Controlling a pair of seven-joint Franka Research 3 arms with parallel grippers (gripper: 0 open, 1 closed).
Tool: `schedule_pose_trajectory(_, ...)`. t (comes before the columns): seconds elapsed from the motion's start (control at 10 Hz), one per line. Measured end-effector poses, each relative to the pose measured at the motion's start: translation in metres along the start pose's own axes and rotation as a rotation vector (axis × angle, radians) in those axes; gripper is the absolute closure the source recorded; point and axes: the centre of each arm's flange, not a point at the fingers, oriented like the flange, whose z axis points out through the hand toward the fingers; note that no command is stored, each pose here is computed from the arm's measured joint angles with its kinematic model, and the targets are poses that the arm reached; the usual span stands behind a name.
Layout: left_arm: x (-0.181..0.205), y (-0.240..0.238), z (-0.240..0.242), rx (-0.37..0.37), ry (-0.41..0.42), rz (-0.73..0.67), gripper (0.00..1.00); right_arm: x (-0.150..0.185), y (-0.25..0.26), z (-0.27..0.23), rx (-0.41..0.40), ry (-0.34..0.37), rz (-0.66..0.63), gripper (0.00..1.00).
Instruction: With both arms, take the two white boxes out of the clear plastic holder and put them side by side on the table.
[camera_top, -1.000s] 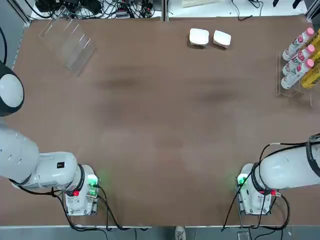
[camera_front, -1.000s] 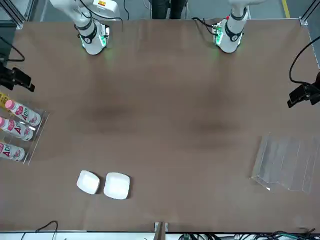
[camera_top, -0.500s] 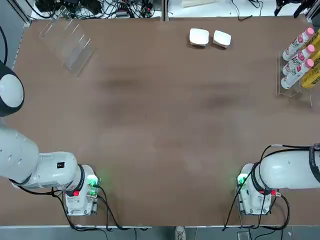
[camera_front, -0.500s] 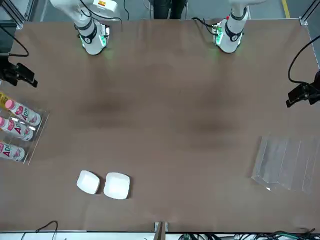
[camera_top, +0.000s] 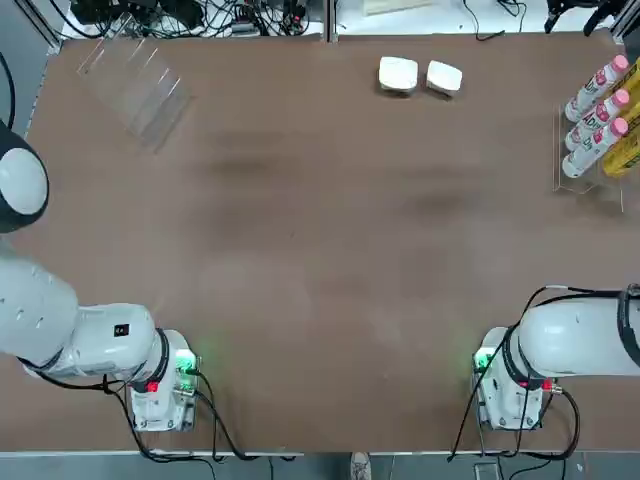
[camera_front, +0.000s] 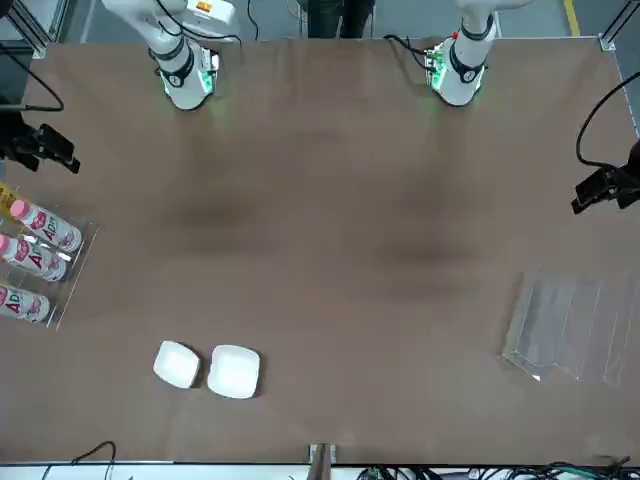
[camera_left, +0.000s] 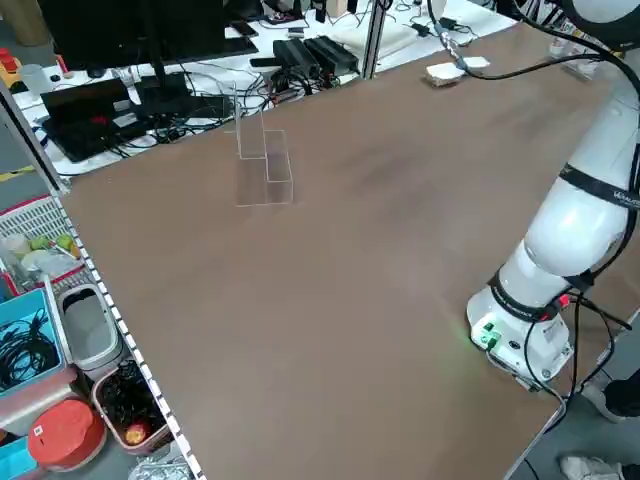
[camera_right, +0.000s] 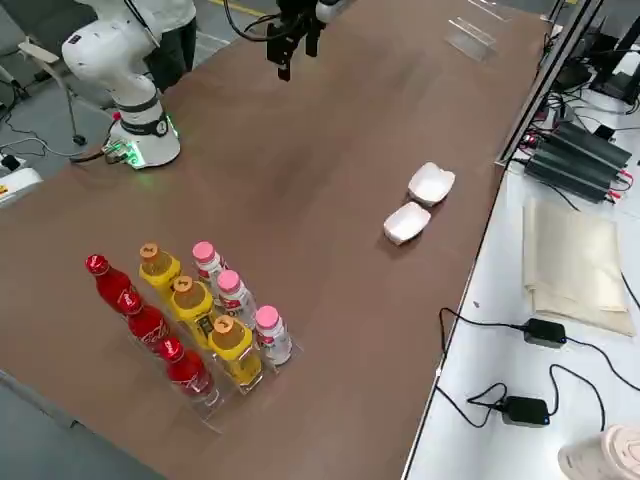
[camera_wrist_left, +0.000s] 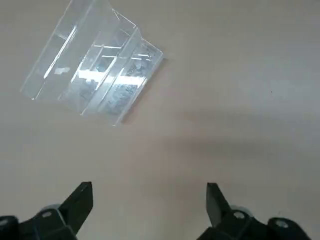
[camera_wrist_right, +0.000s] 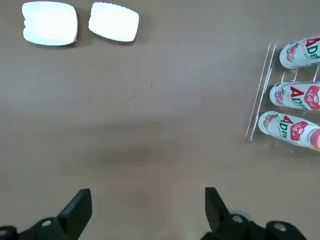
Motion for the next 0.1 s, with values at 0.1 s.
schedule_pose_trajectory(0.1,-0.0001,0.0007,0.0001,0.000,-0.001,0.001,0.00,0.0002,0.0006,-0.0002,0.000,0.002,0.001,0.00)
